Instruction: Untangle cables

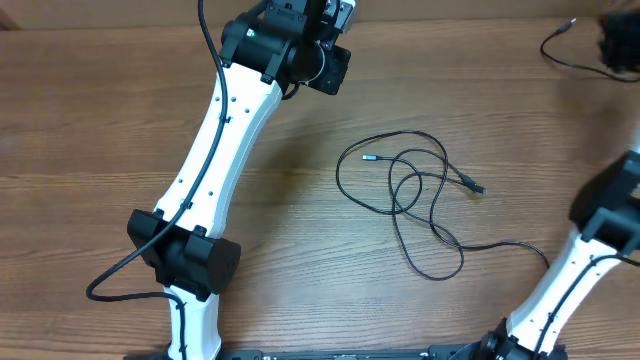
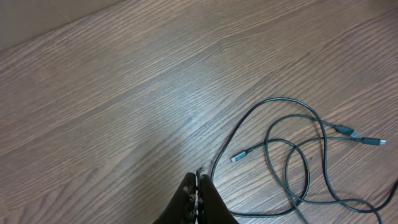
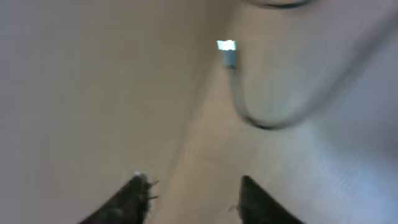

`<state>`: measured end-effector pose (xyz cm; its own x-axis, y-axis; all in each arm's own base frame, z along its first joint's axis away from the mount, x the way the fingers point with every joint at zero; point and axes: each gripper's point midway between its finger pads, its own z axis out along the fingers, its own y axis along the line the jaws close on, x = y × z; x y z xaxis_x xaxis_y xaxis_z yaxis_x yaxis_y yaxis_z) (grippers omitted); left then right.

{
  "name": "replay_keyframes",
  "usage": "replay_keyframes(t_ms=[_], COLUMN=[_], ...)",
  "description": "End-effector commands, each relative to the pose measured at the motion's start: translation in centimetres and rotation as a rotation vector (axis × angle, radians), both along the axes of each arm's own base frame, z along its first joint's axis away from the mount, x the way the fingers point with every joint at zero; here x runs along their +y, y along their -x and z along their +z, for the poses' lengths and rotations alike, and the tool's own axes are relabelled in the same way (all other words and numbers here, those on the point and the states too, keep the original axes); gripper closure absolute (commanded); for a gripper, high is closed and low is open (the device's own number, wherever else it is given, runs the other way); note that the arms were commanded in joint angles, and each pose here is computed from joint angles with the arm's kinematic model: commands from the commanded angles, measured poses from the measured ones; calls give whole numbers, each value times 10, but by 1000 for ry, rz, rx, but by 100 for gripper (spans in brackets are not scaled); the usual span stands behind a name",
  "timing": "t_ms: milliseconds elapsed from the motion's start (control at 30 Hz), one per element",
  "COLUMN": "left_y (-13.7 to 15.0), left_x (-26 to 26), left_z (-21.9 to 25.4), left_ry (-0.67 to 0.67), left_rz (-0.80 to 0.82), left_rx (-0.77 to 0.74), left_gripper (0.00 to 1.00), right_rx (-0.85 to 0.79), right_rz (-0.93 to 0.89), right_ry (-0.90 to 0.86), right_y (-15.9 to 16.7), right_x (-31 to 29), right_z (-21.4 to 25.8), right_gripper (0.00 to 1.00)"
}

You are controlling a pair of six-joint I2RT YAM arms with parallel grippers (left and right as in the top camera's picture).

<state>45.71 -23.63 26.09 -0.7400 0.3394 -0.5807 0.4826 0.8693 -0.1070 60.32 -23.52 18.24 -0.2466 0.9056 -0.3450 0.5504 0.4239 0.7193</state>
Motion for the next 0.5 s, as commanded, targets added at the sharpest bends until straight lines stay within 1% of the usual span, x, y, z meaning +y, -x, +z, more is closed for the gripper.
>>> replay_keyframes(t_ms=[0,33,67,100,167,200,233,400,467], left_y=[2,3,4,5,8,8,9,5,3], left_x=[6,6,7,7,9,11,12,23,23], left_z=[18,17,17,15,13,12,11,10,11], left_ry=[-11,-13,-16,-19,-27,-33,-42,-89,-86], left_rz=[-15,-15,-15,-15,-13,-10,-5,31,33], left_rx=[-50,-46,-41,-35,-19,-15,-13,-26,-33], left_gripper=[96,96,96,96,96,96,96,96,92], right_rx=[14,30,50,64,79,78,79,105,128], right_rz=[151,170,183,200,255,293,306,321,320], right_ry=[280,370,451,514,612,646,654,637,629], right_y=[-31,-37,-43,-47,-58,-62,-65,-69,-66], right_x=[47,52,56,60,70,74,77,77,71], right_z=[-16,-22,-30,-36,-55,-64,-71,-111,-125], right_gripper=[34,27,26,28,40,73,96,96,96])
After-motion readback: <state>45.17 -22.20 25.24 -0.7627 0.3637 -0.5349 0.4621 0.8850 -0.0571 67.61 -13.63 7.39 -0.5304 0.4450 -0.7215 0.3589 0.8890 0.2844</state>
